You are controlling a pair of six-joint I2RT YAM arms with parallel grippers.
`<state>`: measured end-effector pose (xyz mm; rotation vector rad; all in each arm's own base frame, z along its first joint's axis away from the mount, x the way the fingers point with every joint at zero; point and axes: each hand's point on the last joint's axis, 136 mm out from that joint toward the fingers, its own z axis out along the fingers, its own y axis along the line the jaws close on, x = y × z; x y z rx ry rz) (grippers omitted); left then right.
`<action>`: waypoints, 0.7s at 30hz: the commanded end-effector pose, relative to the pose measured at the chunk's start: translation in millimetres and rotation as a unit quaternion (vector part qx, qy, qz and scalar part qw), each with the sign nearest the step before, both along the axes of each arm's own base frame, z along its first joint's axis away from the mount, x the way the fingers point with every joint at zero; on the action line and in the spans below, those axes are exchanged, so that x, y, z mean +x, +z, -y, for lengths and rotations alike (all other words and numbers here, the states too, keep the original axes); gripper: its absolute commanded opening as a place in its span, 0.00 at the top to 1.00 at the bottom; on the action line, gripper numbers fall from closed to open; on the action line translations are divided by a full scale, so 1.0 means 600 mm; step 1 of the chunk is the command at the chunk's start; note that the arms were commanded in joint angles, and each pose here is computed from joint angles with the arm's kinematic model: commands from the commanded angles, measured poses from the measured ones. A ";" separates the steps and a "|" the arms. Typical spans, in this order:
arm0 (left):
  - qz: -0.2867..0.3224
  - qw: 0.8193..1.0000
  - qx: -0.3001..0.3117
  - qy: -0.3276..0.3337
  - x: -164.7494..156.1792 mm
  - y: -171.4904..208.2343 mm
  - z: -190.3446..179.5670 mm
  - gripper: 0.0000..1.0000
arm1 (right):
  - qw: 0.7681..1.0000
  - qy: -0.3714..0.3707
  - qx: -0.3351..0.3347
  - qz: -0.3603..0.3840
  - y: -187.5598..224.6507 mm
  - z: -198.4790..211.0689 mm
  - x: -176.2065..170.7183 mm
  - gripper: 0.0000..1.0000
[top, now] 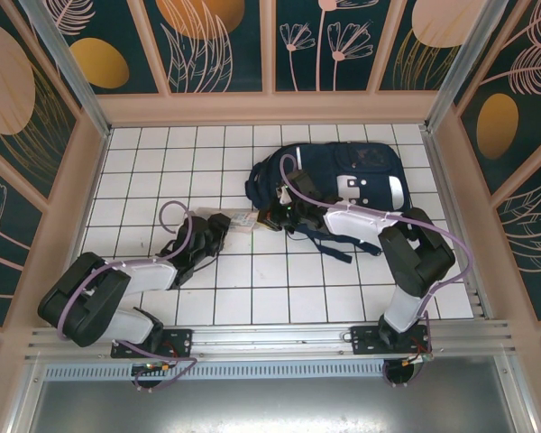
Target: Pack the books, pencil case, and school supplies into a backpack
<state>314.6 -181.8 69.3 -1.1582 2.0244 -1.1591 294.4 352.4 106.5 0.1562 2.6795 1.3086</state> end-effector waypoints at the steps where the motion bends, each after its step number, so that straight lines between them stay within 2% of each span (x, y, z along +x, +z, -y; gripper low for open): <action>1: 0.020 1.000 -0.008 0.018 0.019 0.019 -0.005 0.69 | 1.000 0.016 0.004 0.005 0.006 -0.007 -0.013 1.00; 7: 0.021 1.000 0.006 0.015 0.021 0.028 -0.006 0.94 | 1.000 0.020 -0.010 0.009 0.000 -0.005 -0.016 1.00; 9: 0.024 0.999 0.017 0.014 0.023 0.035 -0.007 0.98 | 0.999 0.020 -0.022 0.015 -0.001 -0.001 -0.013 0.90; 10: 0.025 0.999 0.024 0.012 0.024 0.038 -0.008 1.00 | 0.999 0.020 -0.032 0.022 0.000 0.001 -0.009 0.87; 13: 0.028 0.998 0.048 0.004 0.026 0.051 -0.010 1.00 | 0.995 0.023 -0.071 0.063 0.019 0.013 0.008 0.79; 18: 0.031 0.993 0.112 -0.021 0.026 0.075 -0.015 1.00 | 0.974 0.020 -0.172 0.149 0.067 0.047 0.058 0.55; 21: 0.033 0.987 0.154 -0.036 0.025 0.091 -0.021 1.00 | 0.955 0.010 -0.227 0.191 0.094 0.071 0.095 0.53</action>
